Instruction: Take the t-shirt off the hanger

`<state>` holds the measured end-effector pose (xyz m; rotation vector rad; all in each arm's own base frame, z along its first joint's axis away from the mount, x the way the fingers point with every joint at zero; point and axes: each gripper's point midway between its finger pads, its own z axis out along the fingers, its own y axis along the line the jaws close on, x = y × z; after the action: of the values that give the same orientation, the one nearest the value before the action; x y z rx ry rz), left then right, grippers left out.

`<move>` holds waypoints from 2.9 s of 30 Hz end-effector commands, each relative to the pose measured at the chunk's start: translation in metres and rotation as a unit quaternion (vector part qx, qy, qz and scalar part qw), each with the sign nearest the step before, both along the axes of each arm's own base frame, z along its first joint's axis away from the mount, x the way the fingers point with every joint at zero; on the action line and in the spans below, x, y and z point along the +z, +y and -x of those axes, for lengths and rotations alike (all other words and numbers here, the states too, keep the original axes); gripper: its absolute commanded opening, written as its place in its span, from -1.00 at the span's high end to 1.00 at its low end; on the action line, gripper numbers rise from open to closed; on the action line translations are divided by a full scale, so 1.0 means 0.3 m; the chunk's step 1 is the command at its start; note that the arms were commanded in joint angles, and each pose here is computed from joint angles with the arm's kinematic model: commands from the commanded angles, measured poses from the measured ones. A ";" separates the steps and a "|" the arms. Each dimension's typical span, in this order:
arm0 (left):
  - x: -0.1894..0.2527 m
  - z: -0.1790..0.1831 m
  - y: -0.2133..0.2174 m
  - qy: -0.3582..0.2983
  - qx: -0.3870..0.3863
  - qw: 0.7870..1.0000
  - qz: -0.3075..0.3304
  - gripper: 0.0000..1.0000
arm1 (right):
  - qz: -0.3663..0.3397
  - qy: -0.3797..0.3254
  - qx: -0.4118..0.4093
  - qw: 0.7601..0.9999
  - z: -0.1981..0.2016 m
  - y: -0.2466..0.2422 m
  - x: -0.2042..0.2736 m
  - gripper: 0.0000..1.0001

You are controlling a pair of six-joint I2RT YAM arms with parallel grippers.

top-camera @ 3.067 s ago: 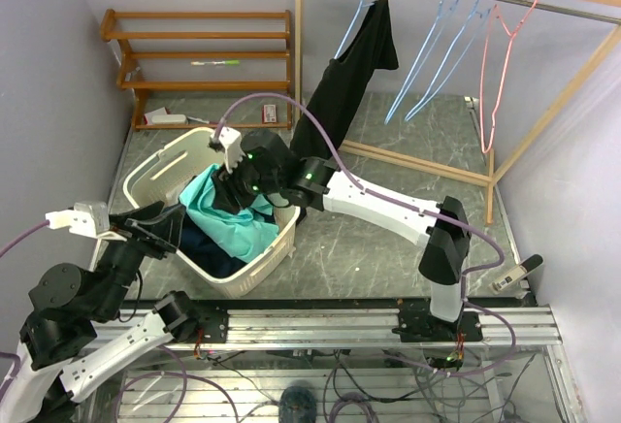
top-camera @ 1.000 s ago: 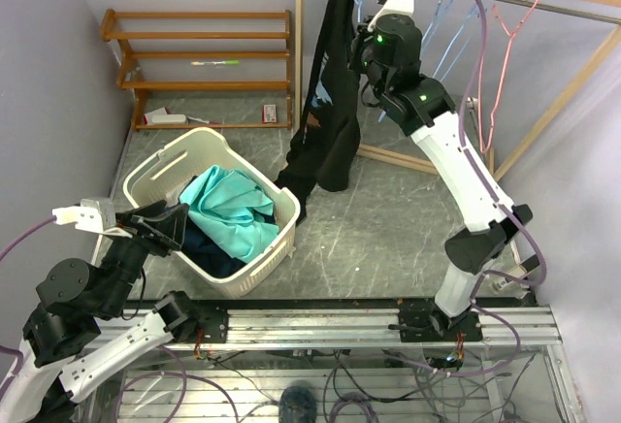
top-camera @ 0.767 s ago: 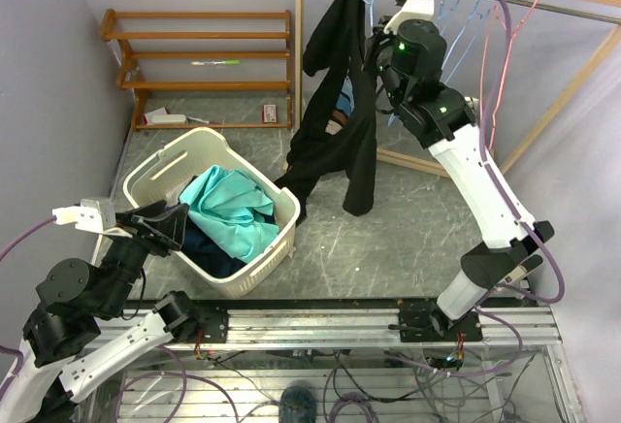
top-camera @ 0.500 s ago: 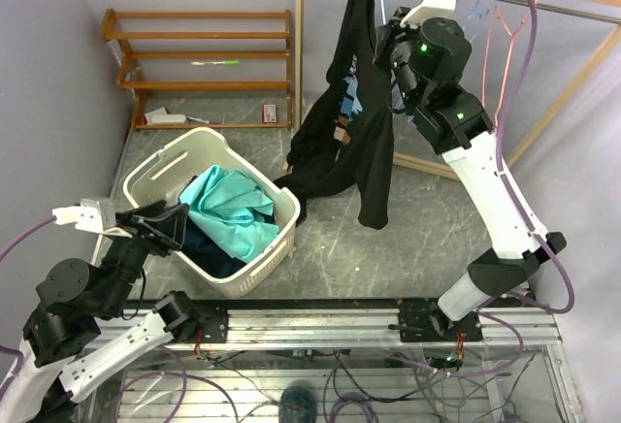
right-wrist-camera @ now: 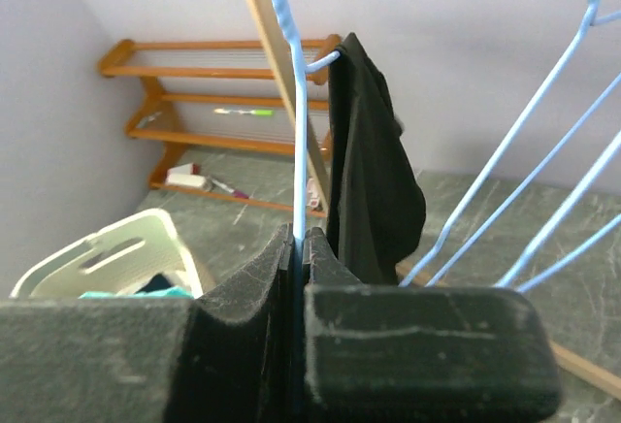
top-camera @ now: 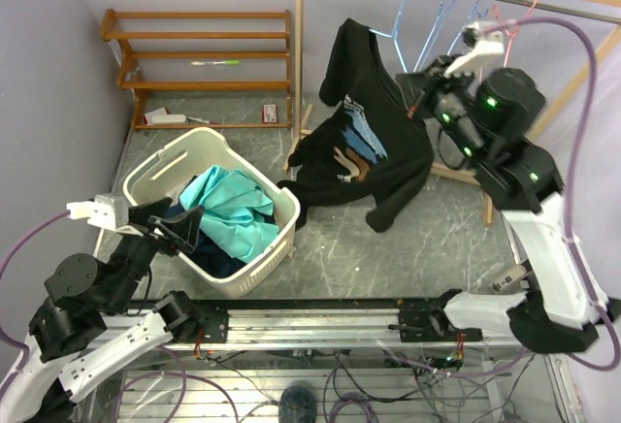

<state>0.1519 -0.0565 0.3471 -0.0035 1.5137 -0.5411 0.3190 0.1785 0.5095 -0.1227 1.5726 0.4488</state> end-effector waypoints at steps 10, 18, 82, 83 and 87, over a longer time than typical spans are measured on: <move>0.218 -0.011 -0.515 -0.090 -0.278 0.955 -0.055 -0.83 | 0.008 0.076 0.262 0.962 0.488 0.046 -0.158 1.00; 0.338 -0.016 -0.744 -0.117 -0.394 0.908 -0.083 -0.72 | 0.028 0.128 0.320 0.938 0.644 0.018 -0.354 1.00; 0.339 0.102 -0.952 -0.105 -0.563 0.820 -0.010 0.86 | -0.020 0.093 0.402 0.911 0.730 0.074 -0.377 0.26; 0.345 0.103 -0.943 -0.106 -0.559 0.822 -0.014 0.86 | -0.016 0.093 0.391 0.916 0.724 0.063 -0.384 0.20; 0.379 0.108 -0.895 -0.114 -0.537 0.835 -0.026 0.86 | -0.004 0.098 0.338 0.936 0.699 0.010 -0.415 0.09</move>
<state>0.1190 -0.3469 0.4240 1.0290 1.2568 -1.4380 0.1023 0.1984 0.3936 -0.7162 1.6667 1.1441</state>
